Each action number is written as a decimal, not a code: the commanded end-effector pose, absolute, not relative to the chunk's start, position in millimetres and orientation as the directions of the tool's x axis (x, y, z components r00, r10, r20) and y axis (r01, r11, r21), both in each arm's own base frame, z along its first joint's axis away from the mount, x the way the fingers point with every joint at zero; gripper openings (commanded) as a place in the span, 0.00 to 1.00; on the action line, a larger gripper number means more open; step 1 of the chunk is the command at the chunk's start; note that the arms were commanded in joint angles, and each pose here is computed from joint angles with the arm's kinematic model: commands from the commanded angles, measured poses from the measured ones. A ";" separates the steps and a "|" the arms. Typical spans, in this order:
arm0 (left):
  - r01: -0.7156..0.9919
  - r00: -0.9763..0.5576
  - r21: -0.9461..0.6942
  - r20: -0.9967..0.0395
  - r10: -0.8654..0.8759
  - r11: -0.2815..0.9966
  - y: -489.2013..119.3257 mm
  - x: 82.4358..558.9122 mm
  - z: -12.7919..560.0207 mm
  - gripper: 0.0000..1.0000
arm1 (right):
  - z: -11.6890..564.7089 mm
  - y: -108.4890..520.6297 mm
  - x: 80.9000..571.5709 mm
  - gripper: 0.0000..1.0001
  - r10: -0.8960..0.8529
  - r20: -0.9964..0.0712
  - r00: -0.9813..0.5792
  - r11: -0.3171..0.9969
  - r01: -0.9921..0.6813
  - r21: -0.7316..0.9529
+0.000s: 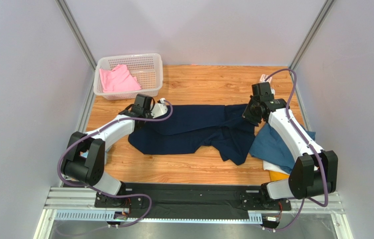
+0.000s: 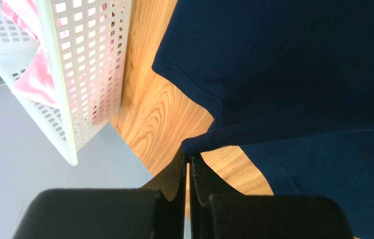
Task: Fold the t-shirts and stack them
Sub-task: Flatten out the tshirt
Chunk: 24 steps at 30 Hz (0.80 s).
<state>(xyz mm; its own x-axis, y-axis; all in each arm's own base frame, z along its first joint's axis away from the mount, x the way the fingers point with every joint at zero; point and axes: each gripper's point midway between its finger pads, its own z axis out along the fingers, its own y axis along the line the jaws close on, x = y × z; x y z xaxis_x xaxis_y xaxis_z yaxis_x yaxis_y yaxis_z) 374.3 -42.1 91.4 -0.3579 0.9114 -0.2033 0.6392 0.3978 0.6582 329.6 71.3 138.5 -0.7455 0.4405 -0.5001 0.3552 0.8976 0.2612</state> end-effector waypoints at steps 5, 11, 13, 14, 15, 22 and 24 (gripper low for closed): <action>0.566 -0.353 0.707 -0.256 0.900 0.424 -34.2 395.8 132.7 0.00 | 177.9 78.4 361.0 0.00 0.456 -0.560 -0.692 0.889 0.330 0.317; 0.500 -0.339 0.757 -0.276 0.899 0.421 -22.5 416.0 168.1 0.00 | 211.1 72.2 361.7 0.00 0.454 -0.623 -0.637 0.891 0.312 0.331; 0.476 -0.342 0.771 -0.280 0.897 0.422 -18.2 427.3 183.2 0.00 | 219.9 74.1 363.8 0.00 0.459 -0.626 -0.631 0.888 0.304 0.345; 0.476 -0.347 0.772 -0.275 0.896 0.421 -16.5 428.7 185.4 0.00 | 224.2 75.8 364.7 0.00 0.464 -0.623 -0.631 0.885 0.301 0.354; 0.462 -0.349 0.778 -0.283 0.894 0.426 -15.4 433.2 193.5 0.00 | 233.3 78.9 364.5 0.00 0.468 -0.620 -0.630 0.882 0.289 0.373; 0.374 -0.322 0.812 -0.338 0.884 0.447 -7.8 415.7 249.1 0.00 | 290.5 79.7 341.8 0.00 0.479 -0.682 -0.552 0.872 0.211 0.442; 0.323 -0.299 0.827 -0.372 0.879 0.460 -4.0 403.4 282.3 0.00 | 316.7 78.4 325.3 0.00 0.471 -0.717 -0.513 0.874 0.162 0.458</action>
<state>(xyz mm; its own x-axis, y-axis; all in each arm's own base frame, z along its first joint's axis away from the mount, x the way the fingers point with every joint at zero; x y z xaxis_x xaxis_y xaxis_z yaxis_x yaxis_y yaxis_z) 422.2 -13.5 209.7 -0.3456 0.8845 -0.3134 0.4404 0.4478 0.7782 347.9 80.1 247.3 -0.6218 0.4664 -0.6292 0.2624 0.8810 0.3937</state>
